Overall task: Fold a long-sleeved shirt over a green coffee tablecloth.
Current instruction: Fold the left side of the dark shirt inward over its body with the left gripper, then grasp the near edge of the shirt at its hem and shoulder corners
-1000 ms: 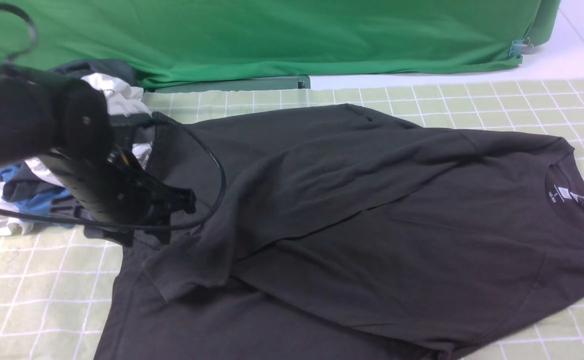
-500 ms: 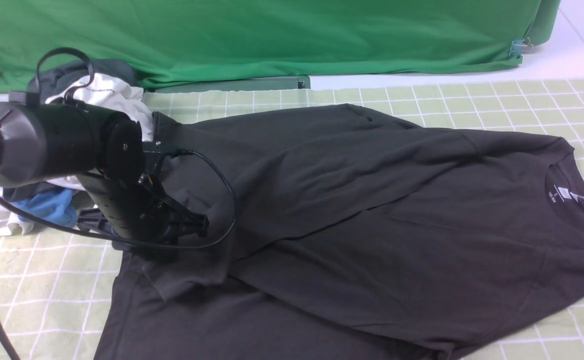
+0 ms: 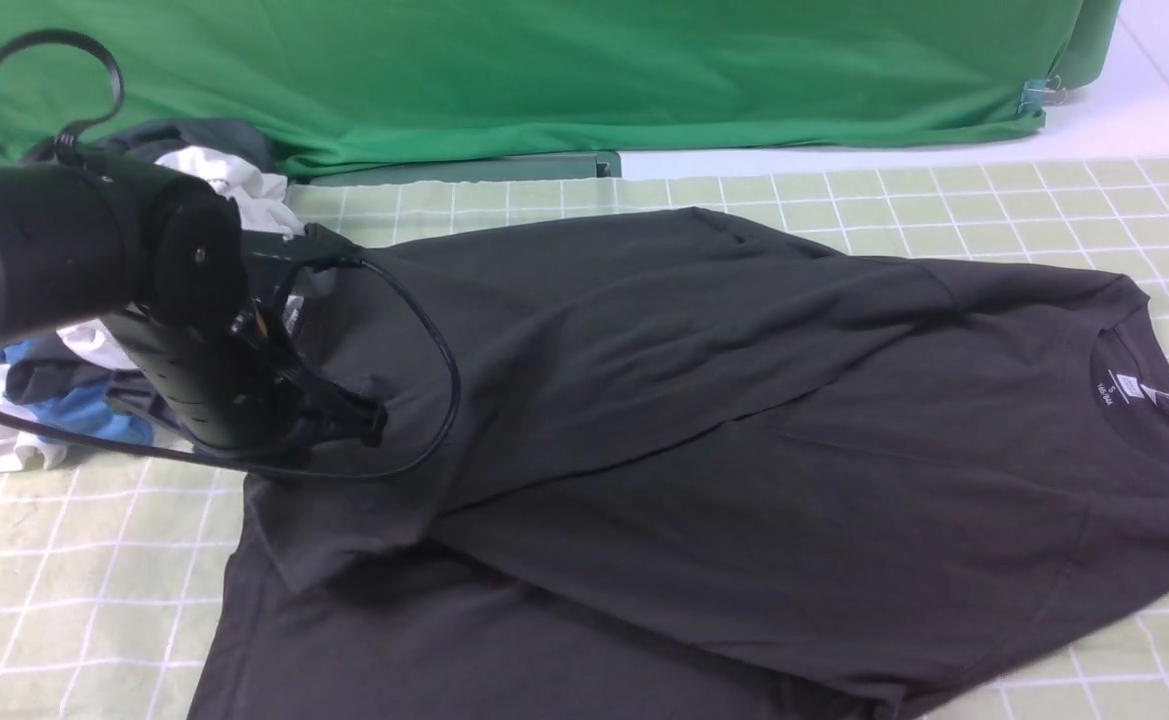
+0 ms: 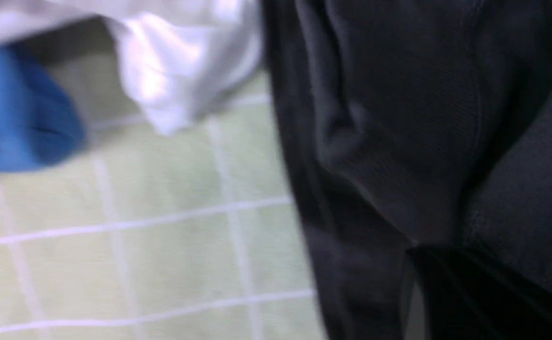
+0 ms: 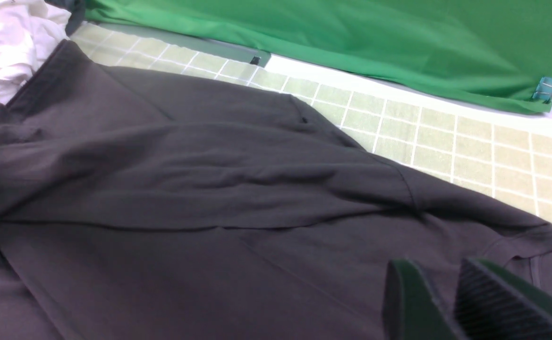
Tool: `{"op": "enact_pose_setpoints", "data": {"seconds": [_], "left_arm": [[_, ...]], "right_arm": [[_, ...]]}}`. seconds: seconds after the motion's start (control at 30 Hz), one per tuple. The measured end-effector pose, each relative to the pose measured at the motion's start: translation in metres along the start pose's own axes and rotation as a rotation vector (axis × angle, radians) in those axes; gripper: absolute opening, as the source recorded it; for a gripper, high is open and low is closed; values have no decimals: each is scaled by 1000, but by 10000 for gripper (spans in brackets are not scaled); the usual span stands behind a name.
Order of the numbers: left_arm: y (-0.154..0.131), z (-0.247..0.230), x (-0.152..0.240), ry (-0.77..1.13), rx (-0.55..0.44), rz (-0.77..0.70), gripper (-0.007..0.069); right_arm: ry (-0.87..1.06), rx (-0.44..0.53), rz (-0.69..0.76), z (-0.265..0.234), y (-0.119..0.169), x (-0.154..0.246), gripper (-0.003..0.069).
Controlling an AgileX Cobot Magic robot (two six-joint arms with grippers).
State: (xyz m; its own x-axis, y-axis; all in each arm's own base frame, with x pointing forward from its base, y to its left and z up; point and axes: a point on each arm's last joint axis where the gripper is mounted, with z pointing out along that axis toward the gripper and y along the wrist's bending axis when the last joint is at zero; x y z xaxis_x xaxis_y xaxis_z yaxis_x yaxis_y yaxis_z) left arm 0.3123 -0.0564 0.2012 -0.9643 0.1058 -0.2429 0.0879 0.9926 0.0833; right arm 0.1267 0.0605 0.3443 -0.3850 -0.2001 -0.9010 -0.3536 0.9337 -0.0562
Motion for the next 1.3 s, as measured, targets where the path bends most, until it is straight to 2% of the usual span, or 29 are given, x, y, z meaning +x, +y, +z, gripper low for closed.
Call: {"op": "enact_pose_setpoints", "data": {"seconds": [0.13, 0.33, 0.47, 0.77, 0.83, 0.93, 1.1, 1.3], "left_arm": [[6, 0, -2, -22, -62, 45, 27], [6, 0, -4, -37, -66, 53, 29], [7, 0, -4, -38, -75, 62, 58], [15, -20, 6, 2, -134, 33, 354], [16, -28, 9, 2, -133, 8, 391], [15, -40, 20, 39, -101, -41, 419], [5, -31, 76, 168, 38, -116, 428], [3, 4, 129, 224, 64, -132, 432]], "right_arm": [[0, -2, 0, 0, 0, 0, 165], [5, 2, 0, 0, 0, 0, 173], [6, 2, 0, 0, 0, 1, 175], [23, 5, 5, 0, 0, 2, 181], [23, 5, 6, 0, 0, 2, 182], [23, 5, 6, 0, 0, 2, 182], [23, 5, 6, 0, 0, 2, 185], [23, 5, 6, 0, 0, 2, 185]]}}
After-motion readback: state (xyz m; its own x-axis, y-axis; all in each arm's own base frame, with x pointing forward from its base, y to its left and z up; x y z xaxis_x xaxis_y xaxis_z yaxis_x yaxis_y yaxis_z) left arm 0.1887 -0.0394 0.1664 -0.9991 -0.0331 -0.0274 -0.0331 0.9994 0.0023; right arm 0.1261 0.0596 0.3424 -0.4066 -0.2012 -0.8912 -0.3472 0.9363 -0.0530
